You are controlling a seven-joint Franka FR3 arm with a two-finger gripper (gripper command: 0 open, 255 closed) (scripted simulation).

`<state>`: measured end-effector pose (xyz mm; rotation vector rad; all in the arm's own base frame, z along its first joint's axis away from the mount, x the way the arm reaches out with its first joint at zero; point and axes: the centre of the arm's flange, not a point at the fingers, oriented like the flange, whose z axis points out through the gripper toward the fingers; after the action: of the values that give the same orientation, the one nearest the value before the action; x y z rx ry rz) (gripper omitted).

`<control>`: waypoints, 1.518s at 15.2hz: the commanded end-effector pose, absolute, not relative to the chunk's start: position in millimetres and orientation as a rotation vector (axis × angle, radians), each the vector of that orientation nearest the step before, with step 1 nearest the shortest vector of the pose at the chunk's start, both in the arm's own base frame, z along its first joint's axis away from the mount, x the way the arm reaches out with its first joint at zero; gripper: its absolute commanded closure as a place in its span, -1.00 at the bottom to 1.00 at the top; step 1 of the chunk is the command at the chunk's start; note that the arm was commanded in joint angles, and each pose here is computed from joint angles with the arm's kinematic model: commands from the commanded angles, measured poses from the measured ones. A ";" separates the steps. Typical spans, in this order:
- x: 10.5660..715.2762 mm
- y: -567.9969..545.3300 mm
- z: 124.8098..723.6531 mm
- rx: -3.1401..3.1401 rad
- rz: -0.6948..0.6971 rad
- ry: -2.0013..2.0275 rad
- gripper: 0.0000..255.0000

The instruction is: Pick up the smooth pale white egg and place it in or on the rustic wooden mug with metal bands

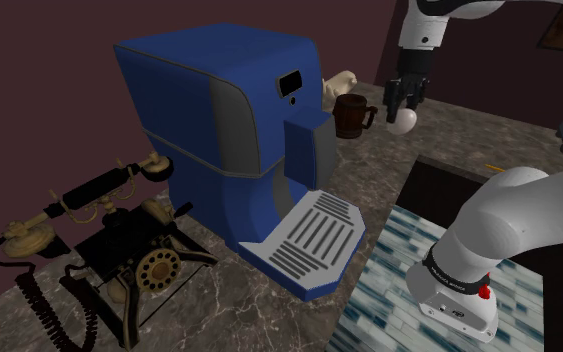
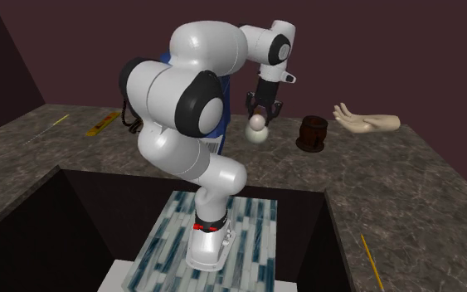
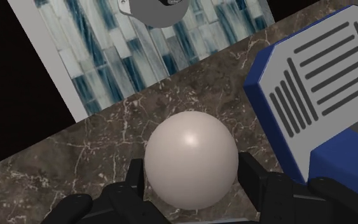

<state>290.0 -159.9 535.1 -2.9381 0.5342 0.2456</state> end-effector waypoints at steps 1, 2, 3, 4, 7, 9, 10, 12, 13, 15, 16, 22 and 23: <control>290.1 -159.6 546.7 -2.938 0.246 0.534 1.00; 290.1 -159.6 551.8 -2.938 0.246 0.534 1.00; 298.6 -169.6 552.1 -2.938 0.246 0.534 1.00; 307.2 -179.7 552.5 -2.938 0.246 0.534 1.00; 332.9 -209.7 553.5 -2.938 0.246 0.534 1.00; 350.1 -229.8 554.2 -2.938 0.246 0.534 1.00; 358.7 -239.8 554.5 -2.938 0.246 0.534 1.00; 375.8 -259.9 555.2 -2.938 0.246 0.534 1.00; 384.4 -269.9 555.5 -2.938 0.246 0.534 1.00; 401.5 -290.0 556.2 -2.938 0.246 0.534 1.00; 410.1 -300.0 556.5 -2.938 0.246 0.534 1.00; 461.6 -360.2 558.5 -2.938 0.246 0.534 1.00; 470.2 -370.2 558.8 -2.938 0.246 0.534 1.00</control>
<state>460.0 -361.7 560.2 -2.9374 0.5365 0.2461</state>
